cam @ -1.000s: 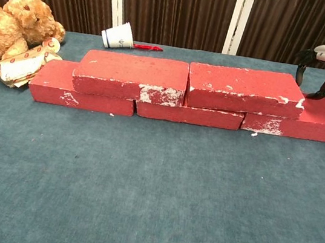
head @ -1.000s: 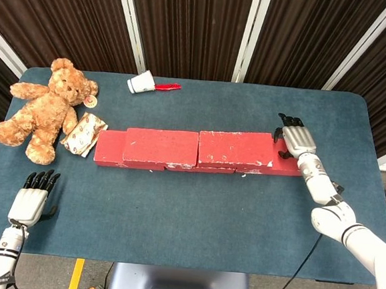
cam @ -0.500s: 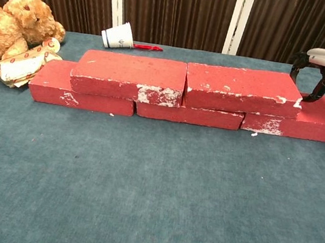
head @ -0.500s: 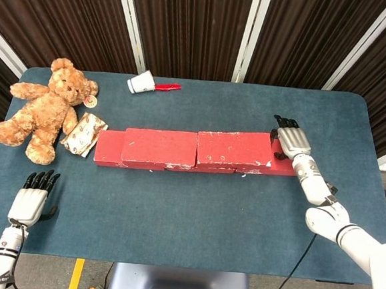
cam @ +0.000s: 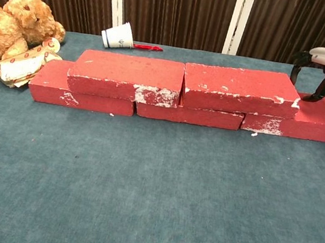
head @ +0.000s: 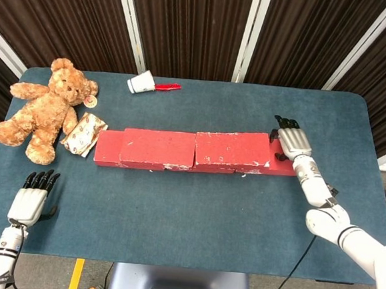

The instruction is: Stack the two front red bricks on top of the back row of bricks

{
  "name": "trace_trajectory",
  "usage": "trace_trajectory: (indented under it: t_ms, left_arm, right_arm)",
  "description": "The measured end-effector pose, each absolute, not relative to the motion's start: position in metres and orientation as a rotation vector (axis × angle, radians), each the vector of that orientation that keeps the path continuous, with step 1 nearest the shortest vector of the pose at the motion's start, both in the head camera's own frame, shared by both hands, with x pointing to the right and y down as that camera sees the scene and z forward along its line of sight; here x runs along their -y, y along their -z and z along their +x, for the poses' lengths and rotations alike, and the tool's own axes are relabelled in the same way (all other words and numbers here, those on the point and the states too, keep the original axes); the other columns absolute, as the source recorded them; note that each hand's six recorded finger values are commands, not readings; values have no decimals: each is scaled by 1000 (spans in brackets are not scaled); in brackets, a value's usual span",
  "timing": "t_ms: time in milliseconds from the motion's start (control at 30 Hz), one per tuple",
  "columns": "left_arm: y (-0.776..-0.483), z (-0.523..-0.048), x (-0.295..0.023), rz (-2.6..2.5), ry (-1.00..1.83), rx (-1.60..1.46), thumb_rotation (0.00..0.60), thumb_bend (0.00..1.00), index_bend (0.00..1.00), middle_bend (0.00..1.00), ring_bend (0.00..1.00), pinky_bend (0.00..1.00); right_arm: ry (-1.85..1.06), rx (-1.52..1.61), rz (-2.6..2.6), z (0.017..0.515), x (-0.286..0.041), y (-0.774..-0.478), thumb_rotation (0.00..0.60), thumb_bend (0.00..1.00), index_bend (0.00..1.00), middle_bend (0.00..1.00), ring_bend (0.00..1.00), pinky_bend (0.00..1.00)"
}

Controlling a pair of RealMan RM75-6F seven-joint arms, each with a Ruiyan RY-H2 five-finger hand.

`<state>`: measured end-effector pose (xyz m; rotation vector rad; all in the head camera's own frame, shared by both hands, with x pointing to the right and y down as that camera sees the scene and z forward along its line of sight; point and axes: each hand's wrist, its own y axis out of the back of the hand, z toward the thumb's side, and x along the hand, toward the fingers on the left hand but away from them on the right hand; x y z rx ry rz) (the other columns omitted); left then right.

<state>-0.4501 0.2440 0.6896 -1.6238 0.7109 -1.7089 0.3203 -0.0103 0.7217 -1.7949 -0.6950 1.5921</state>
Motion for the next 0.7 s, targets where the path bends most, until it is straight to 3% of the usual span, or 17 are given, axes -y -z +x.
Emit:
trace_trajectory:
  t_ms: [133, 200, 400, 700]
  left_arm:
    - [-686, -449, -242, -1617, 1693, -725, 600, 352, 0, 0, 0, 2]
    - [-681, -449, -240, -1605, 1676, -741, 600, 359, 0, 0, 0, 1]
    - [-660, -445, -232, -1537, 1584, -824, 600, 372, 0, 0, 0, 0]
    - [-636, -442, -235, -1525, 1534, -903, 600, 370, 0, 0, 0, 4]
  right_arm:
    - [-1554, 748, -1792, 326, 4, -707, 600, 372, 53, 2, 0, 62]
    - [-1519, 783, -1784, 330, -2, -696, 600, 372, 4, 0, 0, 37]
    - [-1396, 899, -1676, 362, -48, -643, 600, 373, 0, 0, 0, 0]
    - [-1519, 1024, -1389, 451, -192, -569, 600, 372, 0, 0, 0, 0]
